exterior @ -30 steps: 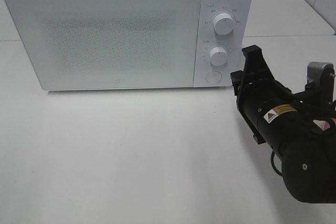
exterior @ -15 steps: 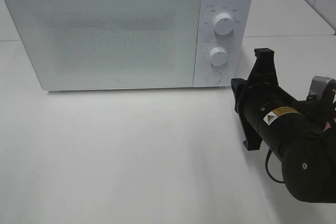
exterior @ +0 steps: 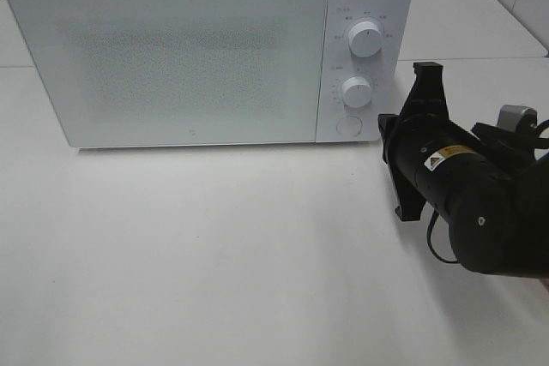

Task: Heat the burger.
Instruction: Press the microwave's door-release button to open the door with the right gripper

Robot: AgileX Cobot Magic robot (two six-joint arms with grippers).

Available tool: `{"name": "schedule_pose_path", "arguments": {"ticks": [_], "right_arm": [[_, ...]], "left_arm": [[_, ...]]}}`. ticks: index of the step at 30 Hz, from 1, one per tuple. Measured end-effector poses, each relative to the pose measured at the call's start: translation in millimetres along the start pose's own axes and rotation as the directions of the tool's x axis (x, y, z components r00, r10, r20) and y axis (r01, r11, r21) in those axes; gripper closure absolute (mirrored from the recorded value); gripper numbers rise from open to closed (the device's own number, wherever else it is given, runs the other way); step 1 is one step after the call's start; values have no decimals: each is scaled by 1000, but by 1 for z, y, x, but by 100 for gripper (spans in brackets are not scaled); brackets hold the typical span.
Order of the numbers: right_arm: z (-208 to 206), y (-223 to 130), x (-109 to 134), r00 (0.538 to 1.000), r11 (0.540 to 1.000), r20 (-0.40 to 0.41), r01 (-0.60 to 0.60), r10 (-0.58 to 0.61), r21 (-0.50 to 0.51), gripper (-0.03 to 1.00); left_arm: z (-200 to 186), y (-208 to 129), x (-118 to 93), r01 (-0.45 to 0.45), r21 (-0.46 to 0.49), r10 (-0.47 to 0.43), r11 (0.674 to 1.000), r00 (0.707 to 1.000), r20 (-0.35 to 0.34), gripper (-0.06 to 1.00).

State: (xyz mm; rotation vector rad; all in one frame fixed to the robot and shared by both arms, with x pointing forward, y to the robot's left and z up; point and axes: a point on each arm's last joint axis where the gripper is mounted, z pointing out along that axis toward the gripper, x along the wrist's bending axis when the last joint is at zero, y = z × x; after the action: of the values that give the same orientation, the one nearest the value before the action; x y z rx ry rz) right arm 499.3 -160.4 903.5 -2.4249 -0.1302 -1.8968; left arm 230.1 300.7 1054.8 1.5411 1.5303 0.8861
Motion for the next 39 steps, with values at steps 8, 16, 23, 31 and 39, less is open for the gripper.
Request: {"name": "schedule_pose_path", "arguments": {"ticks": [8, 16, 23, 31, 39], "right_arm": [[20, -10, -19, 997, 1000, 73, 7, -7, 8, 96], [42, -20, -29, 995, 1000, 95, 6, -8, 14, 96], [63, -15, -30, 994, 1000, 108, -7, 7, -5, 96], [75, -17, -28, 996, 1000, 93, -4, 4, 5, 96], [82, -17, -28, 997, 1000, 75, -2, 2, -6, 96]], "left_arm": [[0, 0, 0, 0, 0, 0, 1000, 1000, 0, -4], [0, 0, 0, 0, 0, 0, 1000, 1000, 0, -4], [0, 0, 0, 0, 0, 0, 1000, 1000, 0, -4], [0, 0, 0, -2, 0, 2, 1000, 1000, 0, -4], [0, 0, 0, -2, 0, 2, 1000, 1000, 0, -4]]}}
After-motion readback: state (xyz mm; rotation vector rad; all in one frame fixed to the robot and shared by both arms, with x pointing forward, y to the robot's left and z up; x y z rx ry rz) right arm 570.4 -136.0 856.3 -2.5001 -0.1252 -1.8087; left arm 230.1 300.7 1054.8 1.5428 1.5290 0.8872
